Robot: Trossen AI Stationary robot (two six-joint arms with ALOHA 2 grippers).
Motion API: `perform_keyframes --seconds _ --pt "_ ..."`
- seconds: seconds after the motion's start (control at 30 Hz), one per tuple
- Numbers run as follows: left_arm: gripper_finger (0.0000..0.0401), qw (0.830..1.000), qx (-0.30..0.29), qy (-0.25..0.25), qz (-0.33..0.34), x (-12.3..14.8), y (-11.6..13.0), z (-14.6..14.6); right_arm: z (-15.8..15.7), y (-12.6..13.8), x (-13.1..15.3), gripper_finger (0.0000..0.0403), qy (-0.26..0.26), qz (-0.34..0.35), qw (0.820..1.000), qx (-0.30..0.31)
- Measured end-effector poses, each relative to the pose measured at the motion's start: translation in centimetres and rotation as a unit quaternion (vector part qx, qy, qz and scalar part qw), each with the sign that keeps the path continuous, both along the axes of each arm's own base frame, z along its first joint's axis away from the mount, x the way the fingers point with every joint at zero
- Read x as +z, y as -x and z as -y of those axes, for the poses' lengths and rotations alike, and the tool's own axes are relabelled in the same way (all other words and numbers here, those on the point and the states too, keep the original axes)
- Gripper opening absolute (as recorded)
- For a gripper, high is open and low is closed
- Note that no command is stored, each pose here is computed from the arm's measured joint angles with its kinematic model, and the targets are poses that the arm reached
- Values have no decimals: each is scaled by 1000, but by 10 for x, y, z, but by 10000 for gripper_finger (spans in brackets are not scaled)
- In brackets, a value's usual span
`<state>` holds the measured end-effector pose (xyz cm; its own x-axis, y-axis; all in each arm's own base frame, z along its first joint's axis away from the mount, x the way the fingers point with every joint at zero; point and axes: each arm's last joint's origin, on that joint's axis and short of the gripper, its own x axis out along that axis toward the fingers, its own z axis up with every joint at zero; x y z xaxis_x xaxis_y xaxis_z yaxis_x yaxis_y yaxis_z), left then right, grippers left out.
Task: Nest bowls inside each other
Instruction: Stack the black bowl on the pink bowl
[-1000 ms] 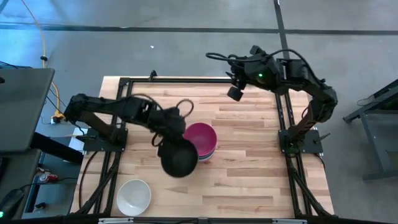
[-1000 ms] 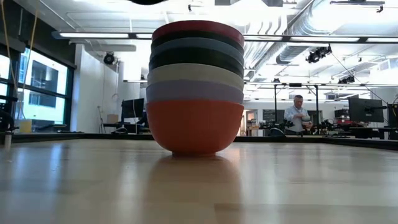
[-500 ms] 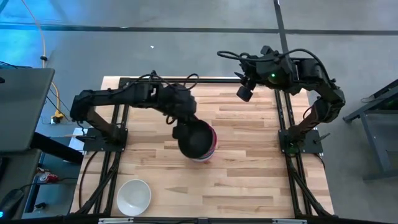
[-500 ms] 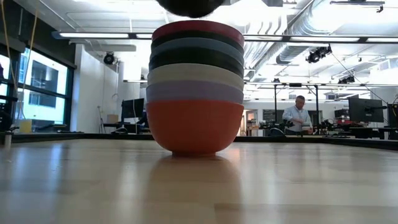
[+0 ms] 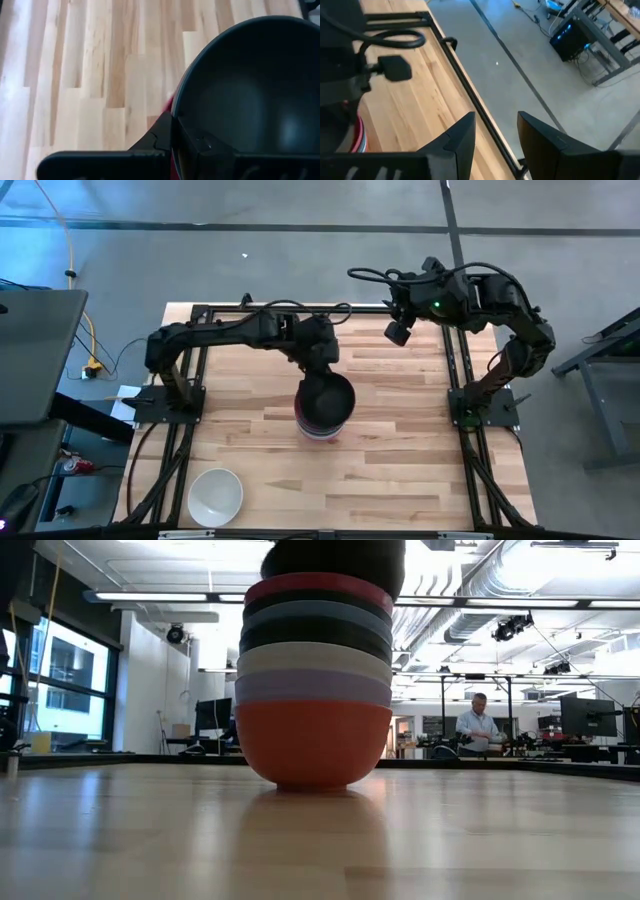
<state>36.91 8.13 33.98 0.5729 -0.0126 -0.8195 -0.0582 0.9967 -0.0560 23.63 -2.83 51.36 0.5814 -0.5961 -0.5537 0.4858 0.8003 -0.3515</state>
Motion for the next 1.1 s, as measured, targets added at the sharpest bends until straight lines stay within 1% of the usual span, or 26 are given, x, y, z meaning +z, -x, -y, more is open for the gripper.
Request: perform_keyframes --seconds 0.13,0.23,0.57,0.83,1.1 --pt "0 1000 5 -2 -16 -1 -3 -6 0 3 -3 140 -10 -16 1000 -9" --pt "0 999 9 -3 -36 -1 -2 -8 0 5 -5 140 -6 -25 999 -21" --pt "0 996 12 1 -85 -5 6 -8 1 6 -5 140 -1 -26 999 -30" --pt "0 996 13 2 -86 -5 6 -8 1 6 -5 140 -8 -18 999 -37" --pt "0 993 2 22 -113 -23 -3 -12 1 6 -5 140 -14 -15 999 -40"
